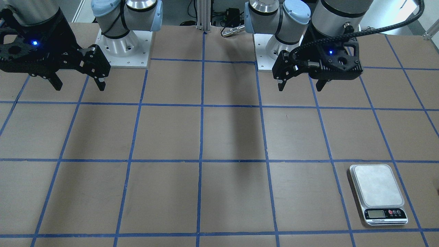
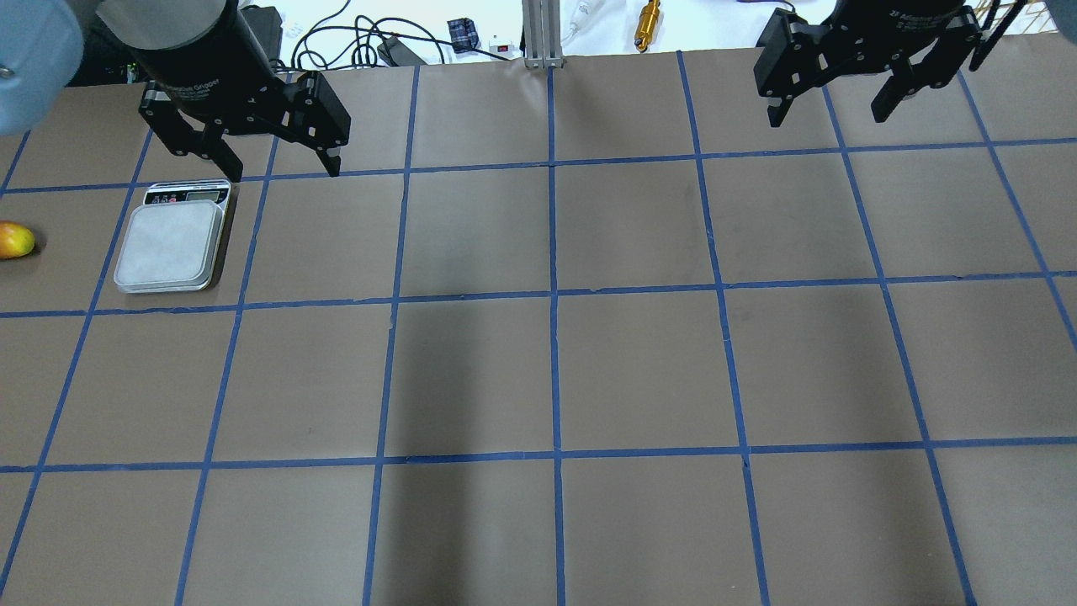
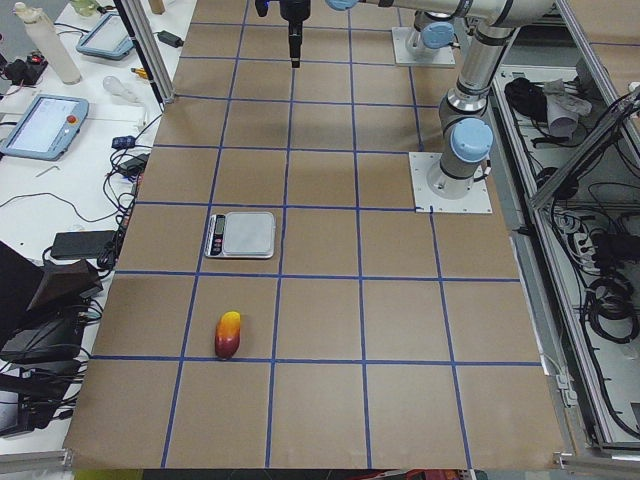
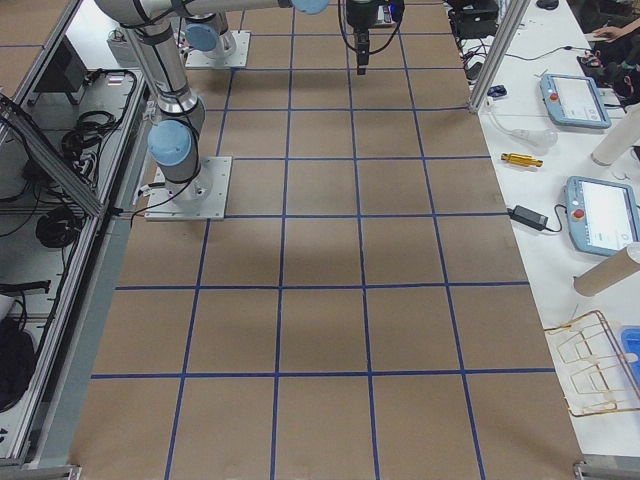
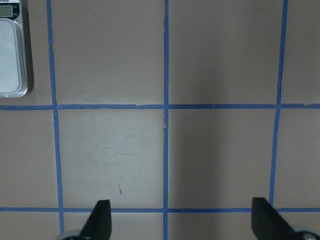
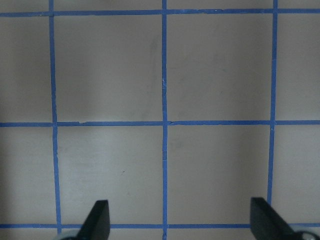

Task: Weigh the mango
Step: 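Move the left gripper toward the mango beside the silver scale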

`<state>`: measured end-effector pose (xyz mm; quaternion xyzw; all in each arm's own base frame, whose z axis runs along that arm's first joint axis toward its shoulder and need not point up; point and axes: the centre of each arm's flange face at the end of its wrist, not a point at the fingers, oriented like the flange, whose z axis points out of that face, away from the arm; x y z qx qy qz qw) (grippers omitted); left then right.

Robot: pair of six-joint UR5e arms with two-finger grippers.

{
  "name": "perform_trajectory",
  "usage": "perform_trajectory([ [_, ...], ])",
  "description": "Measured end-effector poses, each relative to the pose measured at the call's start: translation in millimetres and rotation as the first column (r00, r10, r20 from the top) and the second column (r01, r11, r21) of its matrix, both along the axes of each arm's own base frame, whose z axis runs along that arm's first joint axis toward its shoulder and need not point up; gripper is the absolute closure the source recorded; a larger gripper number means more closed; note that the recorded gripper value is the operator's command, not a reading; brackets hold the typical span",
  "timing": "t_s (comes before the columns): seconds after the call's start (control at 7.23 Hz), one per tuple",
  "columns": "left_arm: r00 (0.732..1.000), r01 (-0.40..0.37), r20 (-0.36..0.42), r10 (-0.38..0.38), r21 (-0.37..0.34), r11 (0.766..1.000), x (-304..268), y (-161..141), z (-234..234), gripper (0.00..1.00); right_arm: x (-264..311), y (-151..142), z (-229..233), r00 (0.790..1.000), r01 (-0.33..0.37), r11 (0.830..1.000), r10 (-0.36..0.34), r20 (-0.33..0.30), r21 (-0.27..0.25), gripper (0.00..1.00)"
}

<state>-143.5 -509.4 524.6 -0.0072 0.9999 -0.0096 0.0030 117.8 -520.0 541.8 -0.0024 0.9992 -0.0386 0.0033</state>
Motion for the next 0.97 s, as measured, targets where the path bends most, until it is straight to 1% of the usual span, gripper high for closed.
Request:
perform_trajectory([
  [0.41,1.000,0.021,0.003,-0.021,-0.004,1.000,0,1,2,0.00,0,0,0,1.000,0.000,1.000,0.000,0.000,0.000,0.00],
  [0.55,0.998,0.057,0.005,-0.057,-0.009,0.998,2,4,6,0.00,0,0,0,1.000,0.000,1.000,0.000,0.000,0.000,0.00],
  [0.69,0.994,0.110,0.010,-0.110,-0.017,0.994,10,7,12,0.00,0,0,0,1.000,0.000,1.000,0.000,0.000,0.001,0.00],
  [0.97,0.983,0.184,0.019,-0.183,-0.019,0.983,53,8,23,0.00,0,0,0,1.000,0.000,1.000,0.000,0.000,0.001,0.00],
])
